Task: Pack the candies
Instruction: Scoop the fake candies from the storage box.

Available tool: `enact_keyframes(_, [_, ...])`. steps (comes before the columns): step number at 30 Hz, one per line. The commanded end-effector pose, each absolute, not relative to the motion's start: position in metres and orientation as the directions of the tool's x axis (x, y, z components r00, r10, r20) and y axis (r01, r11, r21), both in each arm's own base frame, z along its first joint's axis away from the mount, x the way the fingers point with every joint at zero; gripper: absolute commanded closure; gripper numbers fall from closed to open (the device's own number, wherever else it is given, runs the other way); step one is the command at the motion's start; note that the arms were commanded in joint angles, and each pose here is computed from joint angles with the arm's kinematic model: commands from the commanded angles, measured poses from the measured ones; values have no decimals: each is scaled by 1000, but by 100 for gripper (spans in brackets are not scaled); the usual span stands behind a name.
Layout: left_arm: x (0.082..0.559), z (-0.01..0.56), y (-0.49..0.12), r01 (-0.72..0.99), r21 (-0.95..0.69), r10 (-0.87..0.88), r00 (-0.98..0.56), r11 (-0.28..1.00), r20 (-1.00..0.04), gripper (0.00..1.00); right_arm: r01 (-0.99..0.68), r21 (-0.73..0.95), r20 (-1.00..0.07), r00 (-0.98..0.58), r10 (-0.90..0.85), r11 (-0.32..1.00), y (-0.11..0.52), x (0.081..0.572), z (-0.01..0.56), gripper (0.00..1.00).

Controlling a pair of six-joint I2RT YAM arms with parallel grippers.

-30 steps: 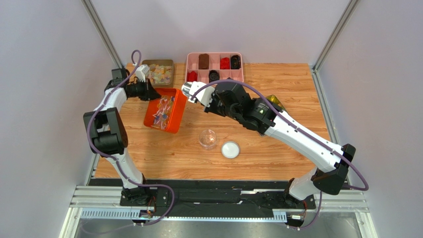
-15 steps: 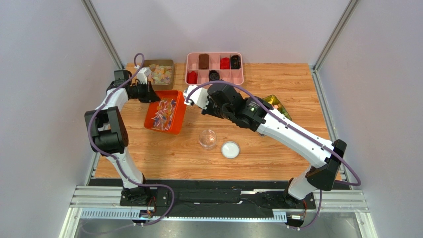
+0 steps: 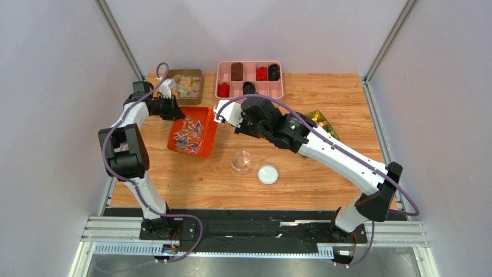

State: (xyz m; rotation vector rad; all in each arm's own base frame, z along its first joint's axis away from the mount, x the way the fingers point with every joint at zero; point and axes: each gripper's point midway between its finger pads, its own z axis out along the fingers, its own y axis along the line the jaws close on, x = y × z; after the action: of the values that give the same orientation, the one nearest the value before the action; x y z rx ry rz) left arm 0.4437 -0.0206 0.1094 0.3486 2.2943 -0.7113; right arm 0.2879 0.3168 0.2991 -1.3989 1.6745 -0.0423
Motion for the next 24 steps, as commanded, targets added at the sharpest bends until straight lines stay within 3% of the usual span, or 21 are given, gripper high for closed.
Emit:
enact_keyframes(1, [443, 137, -27, 425, -415, 9, -707, 805, -707, 100, -729, -559, -646, 84, -759, 395, 318, 293, 320, 100])
enact_keyframes(3, [447, 125, -9, 332, -324, 24, -730, 886, -683, 100, -730, -557, -648, 85, -757, 395, 320, 293, 321, 100])
enact_keyframes(6, [434, 147, -34, 480, -451, -1, -683, 752, -730, 100, -738, -553, -647, 87, -758, 387, 322, 291, 320, 100])
enact_keyframes(10, [424, 151, -54, 526, -593, -35, -729, 609, -683, 100, -748, -545, -646, 86, -759, 379, 324, 291, 317, 100])
enact_keyframes(12, [428, 140, -48, 471, -568, -26, -754, 676, -656, 100, -752, -543, -644, 87, -760, 374, 325, 290, 315, 100])
enact_keyframes(13, [444, 129, -21, 385, -402, 12, -735, 831, -678, 100, -753, -542, -644, 85, -760, 374, 324, 289, 315, 100])
enact_keyframes(14, [448, 125, -11, 339, -323, 30, -729, 884, -684, 100, -752, -542, -643, 84, -761, 374, 324, 290, 314, 100])
enact_keyframes(17, [438, 136, -25, 436, -324, 74, -682, 840, -727, 100, -748, -549, -638, 87, -765, 372, 323, 290, 313, 100])
enact_keyframes(19, [428, 145, -42, 502, -412, 63, -688, 760, -723, 100, -752, -547, -637, 88, -766, 369, 325, 290, 312, 100])
enact_keyframes(22, [438, 139, -30, 419, -363, 46, -704, 832, -709, 100, -753, -543, -640, 84, -764, 372, 327, 292, 312, 100])
enact_keyframes(24, [432, 146, -38, 477, -408, 29, -677, 779, -736, 100, -754, -541, -642, 84, -762, 373, 327, 291, 313, 100])
